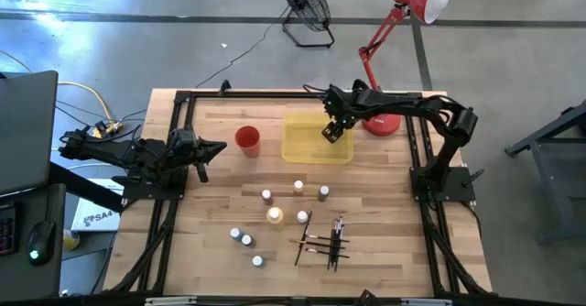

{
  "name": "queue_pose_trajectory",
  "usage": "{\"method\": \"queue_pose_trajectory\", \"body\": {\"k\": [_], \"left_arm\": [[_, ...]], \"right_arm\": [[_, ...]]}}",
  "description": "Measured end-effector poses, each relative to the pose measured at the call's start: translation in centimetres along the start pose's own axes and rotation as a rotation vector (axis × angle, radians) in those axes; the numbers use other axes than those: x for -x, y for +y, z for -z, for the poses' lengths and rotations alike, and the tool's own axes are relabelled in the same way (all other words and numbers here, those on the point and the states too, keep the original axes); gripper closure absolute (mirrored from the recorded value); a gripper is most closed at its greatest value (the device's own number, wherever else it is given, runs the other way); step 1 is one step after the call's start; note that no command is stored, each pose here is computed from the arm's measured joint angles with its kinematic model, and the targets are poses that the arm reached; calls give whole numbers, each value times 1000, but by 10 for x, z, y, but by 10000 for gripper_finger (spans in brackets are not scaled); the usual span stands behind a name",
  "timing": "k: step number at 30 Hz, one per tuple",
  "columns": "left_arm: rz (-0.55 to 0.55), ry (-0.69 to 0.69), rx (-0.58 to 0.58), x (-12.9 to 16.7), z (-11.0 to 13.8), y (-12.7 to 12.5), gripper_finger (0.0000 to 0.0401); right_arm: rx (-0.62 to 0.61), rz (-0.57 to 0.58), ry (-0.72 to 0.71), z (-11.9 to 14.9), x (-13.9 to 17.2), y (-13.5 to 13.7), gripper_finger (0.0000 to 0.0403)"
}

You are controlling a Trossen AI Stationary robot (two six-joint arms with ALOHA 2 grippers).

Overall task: Pick & Place Paint Supplies
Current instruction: Put the white paint bottle into the yellow bin, then put the green paint bottle into the yellow bin

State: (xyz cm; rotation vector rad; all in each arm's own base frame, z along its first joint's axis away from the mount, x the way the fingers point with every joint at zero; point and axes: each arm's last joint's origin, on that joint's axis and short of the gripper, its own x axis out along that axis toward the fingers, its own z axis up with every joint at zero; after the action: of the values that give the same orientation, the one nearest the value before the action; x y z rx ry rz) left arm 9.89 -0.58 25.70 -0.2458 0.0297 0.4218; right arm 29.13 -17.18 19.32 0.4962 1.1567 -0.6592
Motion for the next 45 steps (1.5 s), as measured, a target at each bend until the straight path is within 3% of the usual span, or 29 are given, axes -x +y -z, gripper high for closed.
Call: {"method": "queue_pose_trajectory", "body": {"k": [29,40,45], "left_arm": [[0,0,0,0,0,0,401],[-5,17,-14,0,2,1,401],[-5,18,-14,0,2,1,401]], "right_arm": [[51,-19,23,2,1,-1,201],[67,34,63,6,2,-3,131],[73,22,74,9,11,-3,123]]}}
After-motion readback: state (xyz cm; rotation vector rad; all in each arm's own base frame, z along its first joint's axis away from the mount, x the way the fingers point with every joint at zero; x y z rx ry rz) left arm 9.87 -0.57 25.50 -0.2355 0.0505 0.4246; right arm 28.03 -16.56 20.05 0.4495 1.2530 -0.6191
